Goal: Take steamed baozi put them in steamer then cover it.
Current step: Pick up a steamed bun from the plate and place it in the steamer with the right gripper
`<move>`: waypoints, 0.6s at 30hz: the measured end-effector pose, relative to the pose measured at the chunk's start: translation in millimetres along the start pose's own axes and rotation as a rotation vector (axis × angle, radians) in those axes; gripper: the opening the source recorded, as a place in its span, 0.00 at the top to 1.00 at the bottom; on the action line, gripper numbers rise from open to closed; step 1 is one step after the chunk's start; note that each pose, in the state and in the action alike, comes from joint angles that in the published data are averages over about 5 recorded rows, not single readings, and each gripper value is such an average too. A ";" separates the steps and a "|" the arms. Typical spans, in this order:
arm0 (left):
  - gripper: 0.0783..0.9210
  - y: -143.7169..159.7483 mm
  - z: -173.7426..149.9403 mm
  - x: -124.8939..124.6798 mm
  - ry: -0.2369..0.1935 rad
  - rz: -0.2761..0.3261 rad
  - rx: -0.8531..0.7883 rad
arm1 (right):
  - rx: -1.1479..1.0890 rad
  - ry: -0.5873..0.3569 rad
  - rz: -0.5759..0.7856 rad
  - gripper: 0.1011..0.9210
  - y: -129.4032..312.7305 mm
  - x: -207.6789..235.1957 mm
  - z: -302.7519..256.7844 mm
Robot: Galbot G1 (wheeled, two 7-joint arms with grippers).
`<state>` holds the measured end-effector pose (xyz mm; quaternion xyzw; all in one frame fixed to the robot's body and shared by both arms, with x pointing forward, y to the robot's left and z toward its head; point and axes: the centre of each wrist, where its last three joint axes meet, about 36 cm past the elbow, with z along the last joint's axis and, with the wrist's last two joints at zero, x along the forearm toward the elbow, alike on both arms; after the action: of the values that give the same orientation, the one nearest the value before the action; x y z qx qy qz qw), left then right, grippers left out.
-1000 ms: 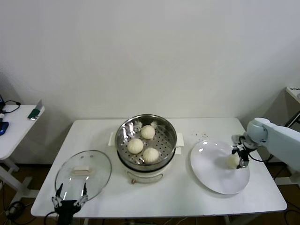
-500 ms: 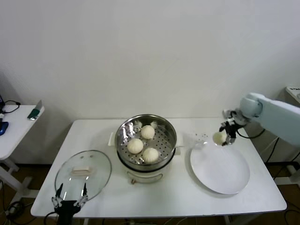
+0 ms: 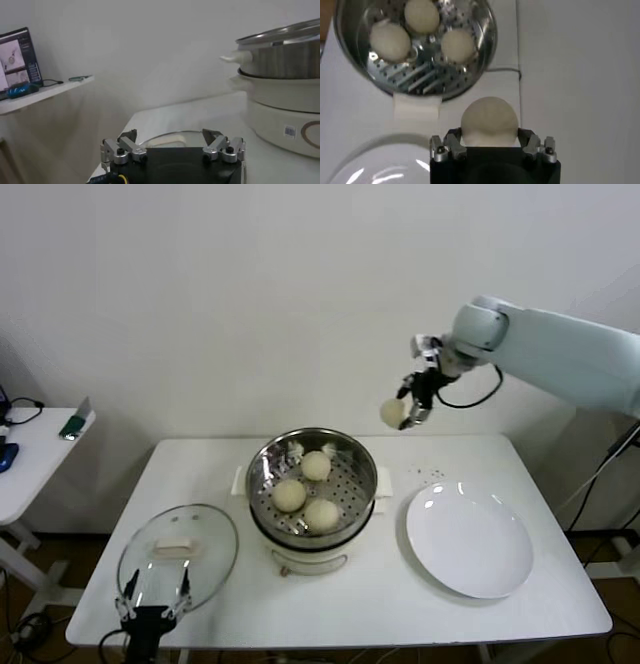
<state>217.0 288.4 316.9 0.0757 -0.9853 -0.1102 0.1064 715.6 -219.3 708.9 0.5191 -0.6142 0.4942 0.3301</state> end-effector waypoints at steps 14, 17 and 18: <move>0.12 3.1 1.5 -0.9 0.002 0.004 0.004 | 0.088 0.015 -0.135 0.24 23.9 -67.0 -85.6; 0.12 2.6 0.8 -2.5 -0.001 0.004 0.005 | 0.093 0.039 -0.159 0.24 29.3 -81.2 -86.7; 0.12 2.5 0.5 -3.2 -0.001 0.004 0.006 | 0.094 0.047 -0.167 0.24 30.9 -85.6 -86.0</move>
<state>219.6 291.5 316.4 0.0740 -0.9858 -0.1070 0.1057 697.4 -111.8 647.4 0.5717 -0.5370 0.5053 0.3597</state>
